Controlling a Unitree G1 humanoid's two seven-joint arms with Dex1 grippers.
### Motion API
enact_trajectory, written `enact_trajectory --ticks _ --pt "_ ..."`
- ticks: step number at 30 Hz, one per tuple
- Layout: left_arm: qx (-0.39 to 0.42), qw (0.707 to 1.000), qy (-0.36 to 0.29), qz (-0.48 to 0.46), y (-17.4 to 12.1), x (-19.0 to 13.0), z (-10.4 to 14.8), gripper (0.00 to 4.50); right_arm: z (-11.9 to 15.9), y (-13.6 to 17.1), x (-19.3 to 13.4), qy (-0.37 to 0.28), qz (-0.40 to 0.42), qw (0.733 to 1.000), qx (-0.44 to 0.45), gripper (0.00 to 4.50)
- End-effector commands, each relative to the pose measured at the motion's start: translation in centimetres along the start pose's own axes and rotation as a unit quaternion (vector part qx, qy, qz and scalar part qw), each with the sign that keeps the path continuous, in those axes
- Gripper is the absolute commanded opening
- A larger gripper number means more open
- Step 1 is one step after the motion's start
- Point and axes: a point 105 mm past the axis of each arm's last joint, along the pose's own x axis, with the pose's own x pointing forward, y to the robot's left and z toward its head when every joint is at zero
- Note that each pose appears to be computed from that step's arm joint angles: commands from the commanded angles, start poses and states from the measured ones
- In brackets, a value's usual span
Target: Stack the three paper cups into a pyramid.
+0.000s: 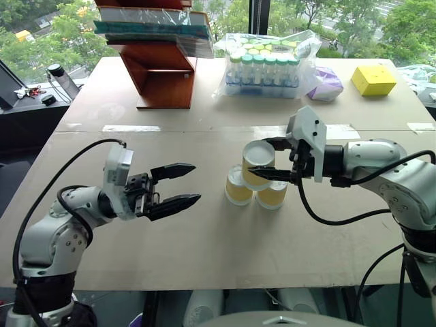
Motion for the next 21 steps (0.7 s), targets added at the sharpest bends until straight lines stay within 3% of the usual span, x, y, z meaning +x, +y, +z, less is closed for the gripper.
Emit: enact_trajectory --ticks 1,3,5,8,11,16,21 --pt "0.019 1.000 -0.005 0.004 -0.1 -0.9 0.4 4.50 0.3 -0.3 -0.6 -0.004 -0.006 1.000 -0.004 2.18" --pt "0.017 1.000 -0.006 0.004 0.0 -1.3 0.2 4.50 -0.4 -0.3 -0.6 0.000 -0.003 1.000 0.012 2.18" --pt "0.017 1.000 -0.006 0.004 0.0 -1.6 0.0 4.50 -0.8 -0.7 -0.7 0.000 -0.009 1.000 0.020 3.19" --pt "0.015 1.000 -0.007 0.004 -0.1 -2.0 -0.2 4.50 -0.7 -0.7 -0.9 -0.005 -0.004 1.000 0.017 4.33" --pt "0.015 1.000 -0.008 0.007 0.0 -2.3 -0.4 4.50 -0.1 -1.0 -1.2 -0.018 -0.007 1.000 0.012 4.43" --pt "-0.007 0.999 -0.031 0.041 0.6 -2.7 -1.1 4.50 3.5 -0.5 -3.7 -0.097 -0.012 0.995 -0.028 4.43" --pt "-0.032 0.994 -0.035 0.099 1.5 -3.6 -3.3 4.50 3.3 -0.5 -6.9 -0.125 -0.079 0.988 -0.033 4.43"
